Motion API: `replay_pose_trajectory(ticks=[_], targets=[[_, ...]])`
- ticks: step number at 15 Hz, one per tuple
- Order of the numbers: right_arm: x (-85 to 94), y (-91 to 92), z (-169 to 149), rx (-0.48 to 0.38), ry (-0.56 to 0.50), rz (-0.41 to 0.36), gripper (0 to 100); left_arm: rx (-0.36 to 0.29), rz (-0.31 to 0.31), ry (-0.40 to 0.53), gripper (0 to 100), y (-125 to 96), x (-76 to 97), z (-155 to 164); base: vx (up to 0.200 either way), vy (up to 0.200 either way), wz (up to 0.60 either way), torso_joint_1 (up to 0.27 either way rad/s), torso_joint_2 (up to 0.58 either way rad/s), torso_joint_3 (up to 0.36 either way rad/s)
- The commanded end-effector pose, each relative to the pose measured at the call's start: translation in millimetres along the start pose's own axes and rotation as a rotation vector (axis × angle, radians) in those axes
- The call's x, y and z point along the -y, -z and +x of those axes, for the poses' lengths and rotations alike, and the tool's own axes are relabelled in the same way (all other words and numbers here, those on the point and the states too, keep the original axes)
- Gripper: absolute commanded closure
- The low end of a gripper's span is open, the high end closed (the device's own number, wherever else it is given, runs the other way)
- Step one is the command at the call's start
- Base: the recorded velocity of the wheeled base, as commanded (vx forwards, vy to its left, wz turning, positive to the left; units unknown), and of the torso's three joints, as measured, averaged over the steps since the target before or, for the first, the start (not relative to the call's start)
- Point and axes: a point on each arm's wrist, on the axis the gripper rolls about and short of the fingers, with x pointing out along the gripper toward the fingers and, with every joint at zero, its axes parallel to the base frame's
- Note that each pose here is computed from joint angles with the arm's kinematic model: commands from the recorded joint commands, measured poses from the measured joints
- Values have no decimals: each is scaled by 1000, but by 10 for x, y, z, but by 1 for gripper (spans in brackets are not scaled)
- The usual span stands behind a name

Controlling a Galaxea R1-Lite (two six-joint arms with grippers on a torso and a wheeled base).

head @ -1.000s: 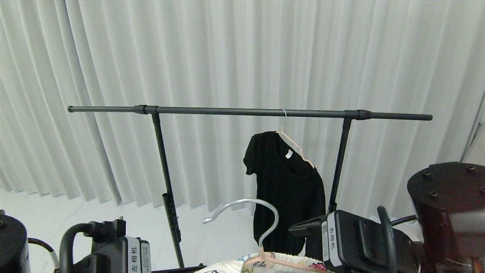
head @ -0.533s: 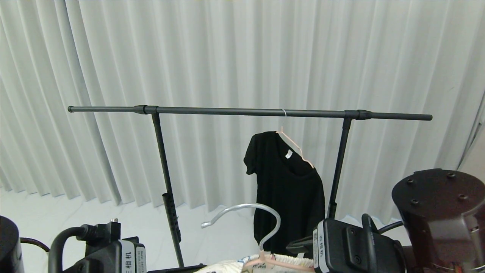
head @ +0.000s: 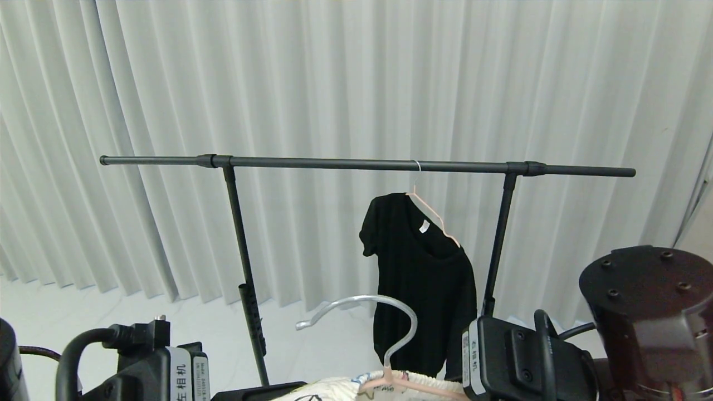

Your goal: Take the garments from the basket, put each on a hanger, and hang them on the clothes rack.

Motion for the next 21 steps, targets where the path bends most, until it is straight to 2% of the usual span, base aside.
replay_pose_trajectory(ticks=[1,4,5,7,8,10,11,12,13,16,18,20,21], targets=[[0,-17,-46,15,6,-7,100,-5,-1,-7,0,3,-2,5,0,0,0,0,0,0],[63,-17,-139,33,42,-57,100,-20,-4,-19,0,32,6,3,0,0,0,0,0,0],[148,41,-219,27,85,-117,100,-18,-4,-22,0,73,27,-46,0,0,0,0,0,0],[223,134,-355,21,137,-157,100,-41,-5,-14,0,272,126,-164,0,0,0,0,0,0],[226,175,-429,23,156,-162,100,-57,-26,-37,0,373,145,-223,0,0,0,0,0,0],[200,258,-543,25,178,-153,100,-98,-78,-158,0,543,97,-342,0,0,0,0,0,0],[199,261,-550,26,180,-153,100,-100,-80,-163,0,552,97,-349,0,0,0,0,0,0],[185,286,-598,30,190,-151,100,-154,-122,-220,0,706,98,-390,0,0,0,0,0,0],[181,277,-618,39,192,-154,100,-192,-163,-270,0,769,55,-396,0,0,0,0,0,0],[178,243,-651,57,197,-160,100,-252,-257,-281,0,759,-70,-261,0,0,0,0,0,0],[172,235,-659,62,197,-162,100,-297,-264,-250,0,793,-80,-176,0,0,0,0,0,0],[168,232,-666,65,197,-164,100,-304,-266,-240,0,774,-104,-130,0,0,0,0,0,0],[163,234,-668,66,195,-165,100,-303,-265,-236,100,769,-104,-126,0,0,0,0,0,0]])
